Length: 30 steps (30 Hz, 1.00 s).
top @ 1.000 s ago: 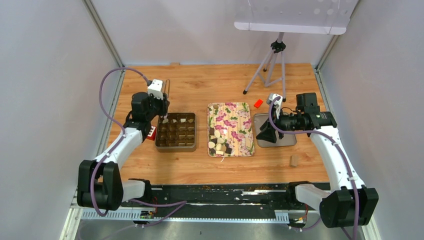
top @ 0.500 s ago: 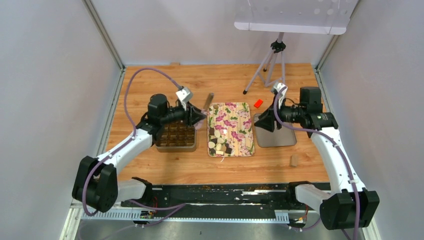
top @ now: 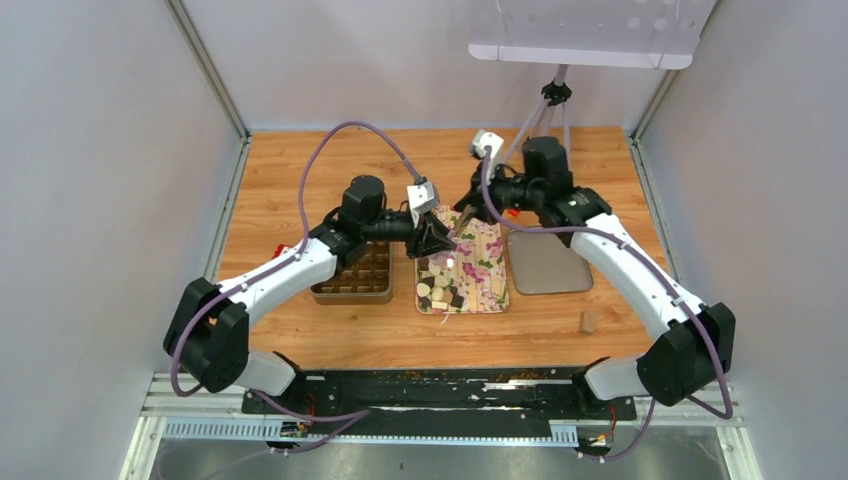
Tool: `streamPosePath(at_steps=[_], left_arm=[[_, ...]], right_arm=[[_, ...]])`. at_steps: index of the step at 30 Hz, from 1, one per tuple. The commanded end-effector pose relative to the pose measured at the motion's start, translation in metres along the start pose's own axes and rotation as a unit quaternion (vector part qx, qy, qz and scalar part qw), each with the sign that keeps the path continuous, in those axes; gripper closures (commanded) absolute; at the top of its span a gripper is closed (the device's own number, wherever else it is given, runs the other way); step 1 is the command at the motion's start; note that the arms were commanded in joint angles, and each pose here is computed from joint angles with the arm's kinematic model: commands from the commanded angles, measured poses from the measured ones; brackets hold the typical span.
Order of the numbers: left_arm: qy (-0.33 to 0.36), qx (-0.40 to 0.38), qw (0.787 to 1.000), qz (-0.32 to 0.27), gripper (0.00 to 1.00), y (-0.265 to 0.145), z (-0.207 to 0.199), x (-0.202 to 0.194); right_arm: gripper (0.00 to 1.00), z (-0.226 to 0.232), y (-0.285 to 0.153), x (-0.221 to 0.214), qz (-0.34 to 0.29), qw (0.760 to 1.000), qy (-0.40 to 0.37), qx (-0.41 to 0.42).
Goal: Pack the chocolate
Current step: Pick up the fake chocolate from the plate.
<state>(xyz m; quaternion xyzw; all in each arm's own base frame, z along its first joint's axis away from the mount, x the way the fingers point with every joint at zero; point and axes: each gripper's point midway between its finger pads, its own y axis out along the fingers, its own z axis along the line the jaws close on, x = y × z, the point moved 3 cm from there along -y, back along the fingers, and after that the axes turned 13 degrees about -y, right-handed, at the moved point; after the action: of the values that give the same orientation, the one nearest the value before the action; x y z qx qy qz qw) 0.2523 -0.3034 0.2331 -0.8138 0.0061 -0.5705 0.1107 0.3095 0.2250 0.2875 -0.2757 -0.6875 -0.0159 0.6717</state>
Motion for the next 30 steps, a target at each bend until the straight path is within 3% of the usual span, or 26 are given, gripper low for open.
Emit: streamPosePath(at_steps=[1,7,11,18,24,30], left_arm=[[0.031,0.01,0.999,-0.007,0.62,0.01,0.001,0.014],[0.029,0.015,0.999,-0.004,0.62,0.015,0.003,0.007],[0.024,0.018,0.999,-0.012,0.64,0.017,0.004,0.008],[0.028,0.012,0.999,-0.021,0.64,0.013,0.001,0.011],[0.008,0.036,0.999,-0.023,0.64,0.0,0.017,-0.002],[0.001,0.113,0.993,-0.027,0.52,-0.01,0.036,-0.022]], right_arm=[[0.99,0.019,0.015,0.028,-0.008,0.999,-0.051,-0.016],[1.0,-0.006,0.025,0.032,0.008,0.993,0.019,-0.117],[1.0,-0.02,0.026,0.029,0.018,0.987,0.028,-0.156],[1.0,-0.05,-0.01,0.008,0.022,0.978,0.052,-0.203],[0.96,-0.045,-0.048,-0.028,0.045,0.978,0.051,-0.197],[0.91,-0.019,-0.074,-0.063,0.074,0.98,0.062,-0.174]])
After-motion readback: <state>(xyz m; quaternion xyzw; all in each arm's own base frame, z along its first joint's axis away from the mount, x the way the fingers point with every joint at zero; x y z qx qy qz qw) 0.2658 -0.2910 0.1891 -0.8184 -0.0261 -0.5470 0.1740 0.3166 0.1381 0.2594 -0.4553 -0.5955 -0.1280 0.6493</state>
